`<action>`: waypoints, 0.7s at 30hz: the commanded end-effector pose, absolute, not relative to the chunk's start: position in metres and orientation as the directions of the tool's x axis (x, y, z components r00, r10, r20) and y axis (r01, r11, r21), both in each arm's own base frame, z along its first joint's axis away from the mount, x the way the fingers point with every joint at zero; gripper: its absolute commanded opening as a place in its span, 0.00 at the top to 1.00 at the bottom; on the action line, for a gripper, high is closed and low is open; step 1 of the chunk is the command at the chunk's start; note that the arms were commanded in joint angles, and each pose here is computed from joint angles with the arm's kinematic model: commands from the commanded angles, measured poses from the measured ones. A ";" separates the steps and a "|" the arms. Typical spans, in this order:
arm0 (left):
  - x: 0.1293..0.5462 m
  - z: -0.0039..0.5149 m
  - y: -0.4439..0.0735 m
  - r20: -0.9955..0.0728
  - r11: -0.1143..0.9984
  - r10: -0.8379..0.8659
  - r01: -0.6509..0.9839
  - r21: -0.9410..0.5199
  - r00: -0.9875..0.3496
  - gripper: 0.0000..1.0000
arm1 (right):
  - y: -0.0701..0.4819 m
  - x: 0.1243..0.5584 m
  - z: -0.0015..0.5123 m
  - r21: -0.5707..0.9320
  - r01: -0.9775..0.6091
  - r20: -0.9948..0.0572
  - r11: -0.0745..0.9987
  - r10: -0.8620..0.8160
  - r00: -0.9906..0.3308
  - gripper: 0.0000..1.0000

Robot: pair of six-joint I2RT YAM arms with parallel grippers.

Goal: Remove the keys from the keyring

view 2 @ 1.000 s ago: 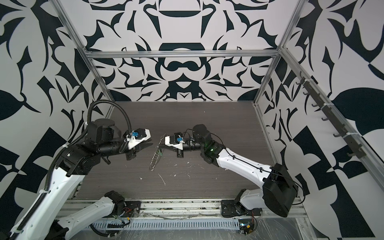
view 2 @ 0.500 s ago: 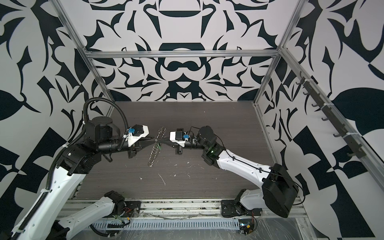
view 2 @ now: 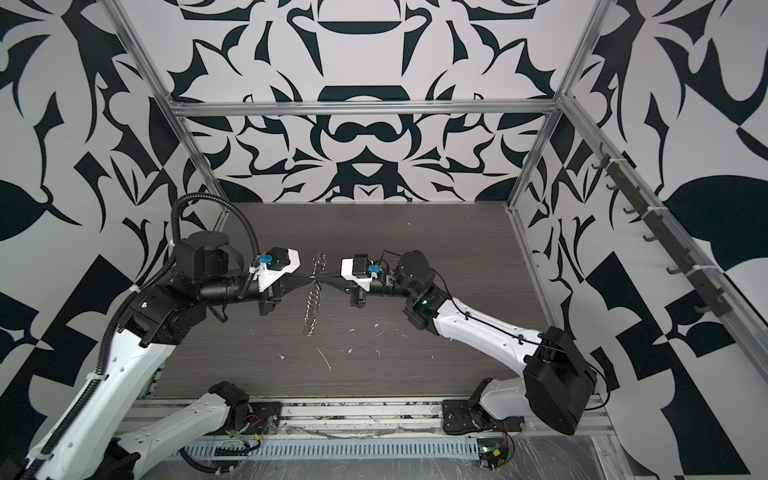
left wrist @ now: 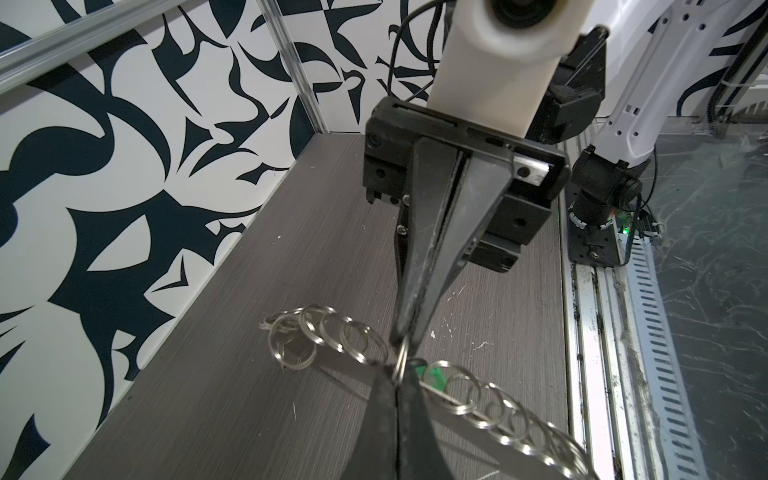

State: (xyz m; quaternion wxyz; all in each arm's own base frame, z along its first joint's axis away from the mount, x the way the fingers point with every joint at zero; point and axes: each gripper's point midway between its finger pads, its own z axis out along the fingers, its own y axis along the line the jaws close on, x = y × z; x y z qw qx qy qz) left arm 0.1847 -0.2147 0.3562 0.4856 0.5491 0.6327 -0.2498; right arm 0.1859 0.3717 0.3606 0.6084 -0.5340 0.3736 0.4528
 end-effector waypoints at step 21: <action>0.190 0.315 -0.195 -0.605 0.192 0.796 0.937 0.293 0.027 1.00 | 0.379 0.188 0.359 -0.338 -0.940 -0.940 -0.038 0.053 0.336 0.76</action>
